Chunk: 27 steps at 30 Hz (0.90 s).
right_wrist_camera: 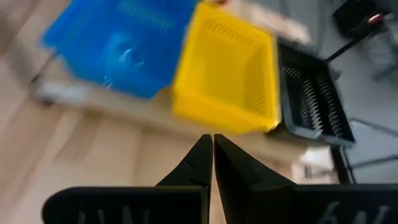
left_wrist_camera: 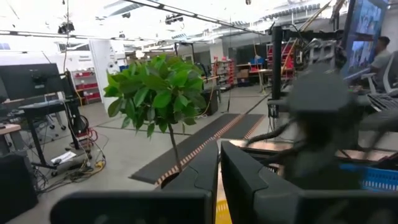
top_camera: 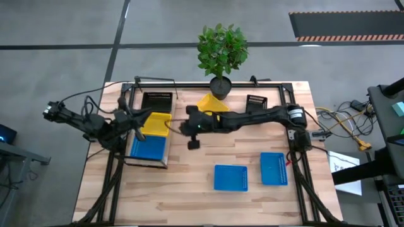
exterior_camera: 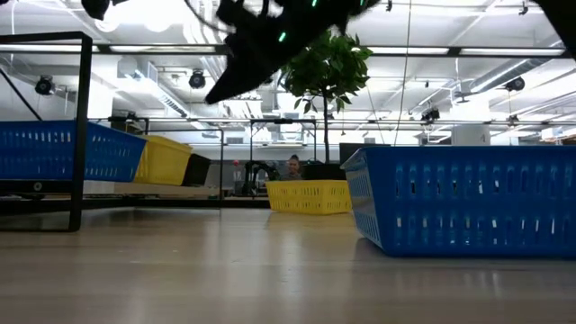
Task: Stack baskets on shelf by color
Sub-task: Adjust the stacked yellow basket on the shelf
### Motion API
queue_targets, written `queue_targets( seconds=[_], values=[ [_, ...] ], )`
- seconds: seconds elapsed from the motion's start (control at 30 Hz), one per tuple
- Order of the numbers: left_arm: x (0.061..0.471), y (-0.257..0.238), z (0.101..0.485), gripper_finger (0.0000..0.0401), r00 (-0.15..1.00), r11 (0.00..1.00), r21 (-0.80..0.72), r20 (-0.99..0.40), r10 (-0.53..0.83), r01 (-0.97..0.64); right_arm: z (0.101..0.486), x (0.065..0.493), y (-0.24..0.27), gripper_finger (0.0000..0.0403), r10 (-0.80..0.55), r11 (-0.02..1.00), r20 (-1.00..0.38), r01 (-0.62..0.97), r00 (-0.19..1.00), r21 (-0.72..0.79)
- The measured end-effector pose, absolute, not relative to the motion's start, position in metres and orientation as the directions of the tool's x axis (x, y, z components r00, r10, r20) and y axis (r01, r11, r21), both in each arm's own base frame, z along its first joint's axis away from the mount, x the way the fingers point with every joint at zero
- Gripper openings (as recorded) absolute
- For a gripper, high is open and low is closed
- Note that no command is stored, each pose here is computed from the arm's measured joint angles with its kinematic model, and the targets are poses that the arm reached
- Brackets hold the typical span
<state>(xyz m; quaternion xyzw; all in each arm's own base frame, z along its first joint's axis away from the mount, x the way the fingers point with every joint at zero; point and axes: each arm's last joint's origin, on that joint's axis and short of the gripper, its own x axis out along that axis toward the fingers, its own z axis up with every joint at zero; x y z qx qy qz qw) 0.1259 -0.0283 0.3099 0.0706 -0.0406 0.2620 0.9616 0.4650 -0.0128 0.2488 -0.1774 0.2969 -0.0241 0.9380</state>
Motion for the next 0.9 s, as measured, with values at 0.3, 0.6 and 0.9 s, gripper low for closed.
queue_targets(
  seconds=[0.3,0.6,0.9],
  values=[
    [0.121,-0.026,0.312,0.0003,0.857,0.853,0.097,0.129,0.500,-0.512,0.197,0.495,-0.056,0.0008,-0.169,0.966,-0.504,0.040,0.847,-0.257],
    [0.121,-0.026,0.310,0.0003,0.857,0.853,0.101,0.126,0.500,-0.512,0.175,0.514,-0.074,0.0008,-0.194,0.968,-0.518,0.078,0.833,-0.238],
    [0.121,-0.026,0.310,0.0003,0.857,0.853,0.101,0.126,0.500,-0.512,0.185,0.519,-0.077,0.0008,-0.202,0.965,-0.494,0.085,0.845,-0.249]
  ],
)
